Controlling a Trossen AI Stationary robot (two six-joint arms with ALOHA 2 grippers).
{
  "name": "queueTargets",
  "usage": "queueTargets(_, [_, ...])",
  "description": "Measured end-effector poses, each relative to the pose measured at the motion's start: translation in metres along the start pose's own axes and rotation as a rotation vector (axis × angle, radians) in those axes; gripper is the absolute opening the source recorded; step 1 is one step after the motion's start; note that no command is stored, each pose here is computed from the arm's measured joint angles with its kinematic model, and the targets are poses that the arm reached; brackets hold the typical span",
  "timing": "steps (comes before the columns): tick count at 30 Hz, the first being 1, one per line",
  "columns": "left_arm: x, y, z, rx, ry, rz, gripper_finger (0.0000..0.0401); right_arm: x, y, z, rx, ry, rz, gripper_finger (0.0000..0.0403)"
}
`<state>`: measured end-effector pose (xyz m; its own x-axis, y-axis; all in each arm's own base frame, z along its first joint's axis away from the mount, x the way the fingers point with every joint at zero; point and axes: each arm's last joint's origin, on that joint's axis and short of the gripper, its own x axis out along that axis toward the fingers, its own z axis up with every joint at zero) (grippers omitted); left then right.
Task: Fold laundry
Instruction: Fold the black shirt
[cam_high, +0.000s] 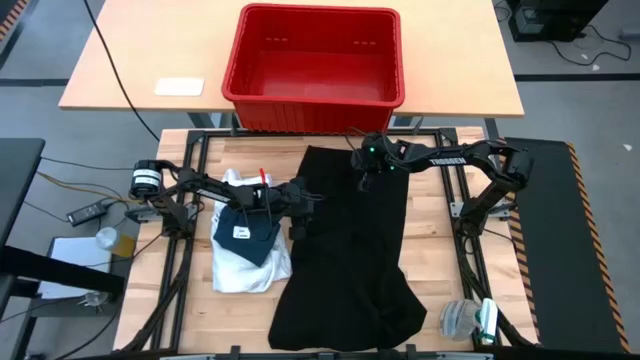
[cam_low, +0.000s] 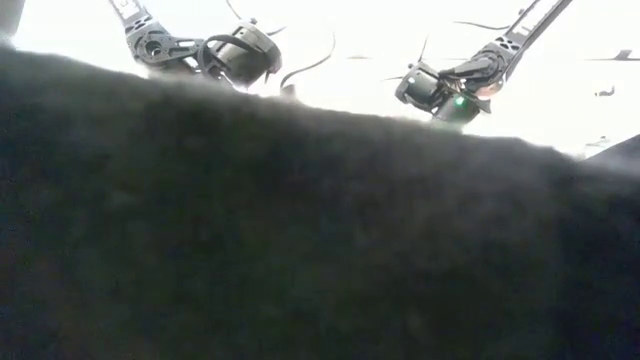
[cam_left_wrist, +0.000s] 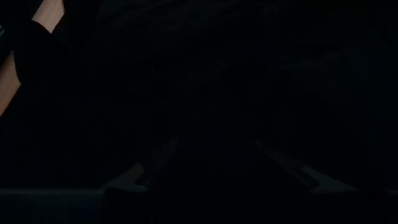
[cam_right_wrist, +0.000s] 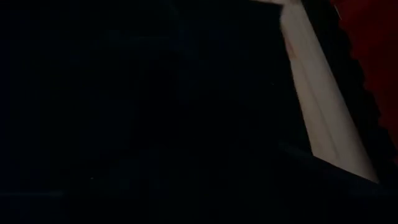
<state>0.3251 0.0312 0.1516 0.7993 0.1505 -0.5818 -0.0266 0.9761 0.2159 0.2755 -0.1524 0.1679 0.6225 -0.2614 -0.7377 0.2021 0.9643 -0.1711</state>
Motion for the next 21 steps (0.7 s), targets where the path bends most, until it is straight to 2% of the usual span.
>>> queueTargets(5, [0.000,0.000,0.000,0.002,-0.002,0.000,0.0192,0.000,-0.002,0.008,-0.043,-0.068,-0.055,0.0275])
queueTargets(8, [0.000,0.000,0.000,0.002,-0.003,0.001,0.0192,0.005,-0.004,0.007,-0.028,-0.106,0.005,0.0265])
queueTargets(11, [0.000,0.000,0.000,0.002,-0.002,-0.001,0.0192,0.019,0.004,-0.001,0.002,-0.064,0.117,0.0254])
queueTargets(13, [0.000,0.000,0.000,0.003,0.005,-0.003,0.0192,0.028,0.018,-0.009,-0.024,0.018,0.161,0.0247])
queueTargets(15, [0.000,0.000,-0.001,0.005,0.014,-0.005,0.0192,0.030,0.031,-0.016,-0.073,0.129,0.158,0.0240])
queueTargets(19, [0.000,0.000,-0.002,0.008,0.018,-0.005,0.0192,0.015,0.040,-0.015,-0.160,0.308,0.024,0.0233])
queueTargets(21, [0.000,0.000,-0.002,0.014,0.018,-0.005,0.0192,0.004,0.040,-0.009,-0.180,0.347,-0.030,0.0233])
